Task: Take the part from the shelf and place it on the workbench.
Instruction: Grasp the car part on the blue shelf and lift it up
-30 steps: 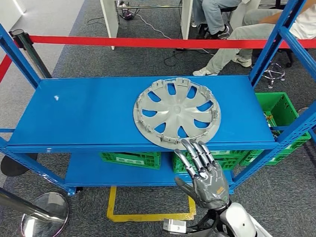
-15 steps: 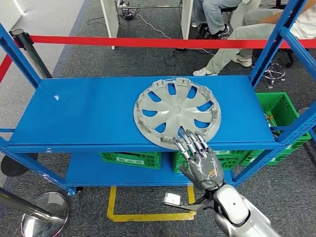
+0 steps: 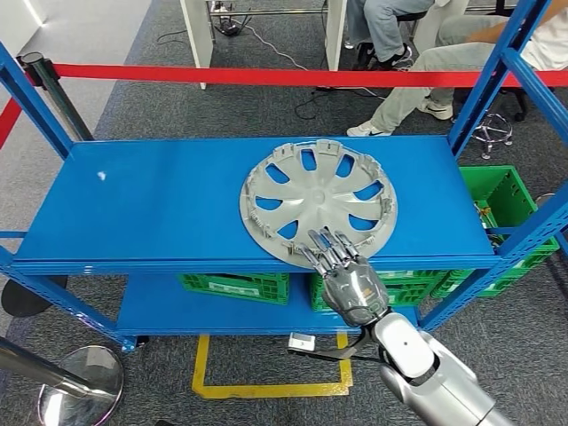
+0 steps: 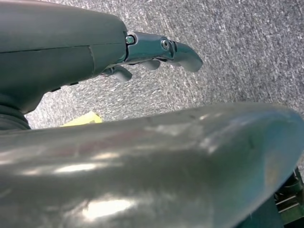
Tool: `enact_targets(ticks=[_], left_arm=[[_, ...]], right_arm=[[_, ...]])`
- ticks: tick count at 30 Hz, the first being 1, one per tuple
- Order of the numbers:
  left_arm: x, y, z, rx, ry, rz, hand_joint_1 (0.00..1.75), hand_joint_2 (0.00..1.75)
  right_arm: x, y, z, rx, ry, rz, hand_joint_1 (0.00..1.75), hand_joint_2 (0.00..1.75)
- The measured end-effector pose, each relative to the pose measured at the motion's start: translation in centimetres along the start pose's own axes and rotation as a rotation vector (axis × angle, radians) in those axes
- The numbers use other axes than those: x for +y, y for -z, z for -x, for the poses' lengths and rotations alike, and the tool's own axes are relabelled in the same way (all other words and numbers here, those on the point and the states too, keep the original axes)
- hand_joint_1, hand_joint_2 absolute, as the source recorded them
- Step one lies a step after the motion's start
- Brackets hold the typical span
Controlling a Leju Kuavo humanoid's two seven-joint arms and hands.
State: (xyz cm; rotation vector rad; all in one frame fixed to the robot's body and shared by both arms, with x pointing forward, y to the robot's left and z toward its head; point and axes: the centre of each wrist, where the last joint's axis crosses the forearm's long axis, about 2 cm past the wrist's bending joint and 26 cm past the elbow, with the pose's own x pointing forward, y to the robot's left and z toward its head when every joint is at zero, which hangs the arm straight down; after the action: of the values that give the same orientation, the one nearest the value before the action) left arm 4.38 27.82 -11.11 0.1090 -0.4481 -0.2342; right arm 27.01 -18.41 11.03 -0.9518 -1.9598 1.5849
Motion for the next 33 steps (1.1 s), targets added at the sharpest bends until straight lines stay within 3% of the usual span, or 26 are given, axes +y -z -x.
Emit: enact_targets(ticks=[33], left_arm=[[-0.3, 0.0, -0.1, 0.021, -0.011, 0.028, 0.0, 0.0]], right_arm=[[1.4, 4.3, 1.7, 0.049, -0.02, -0.211, 0.0, 1.75]])
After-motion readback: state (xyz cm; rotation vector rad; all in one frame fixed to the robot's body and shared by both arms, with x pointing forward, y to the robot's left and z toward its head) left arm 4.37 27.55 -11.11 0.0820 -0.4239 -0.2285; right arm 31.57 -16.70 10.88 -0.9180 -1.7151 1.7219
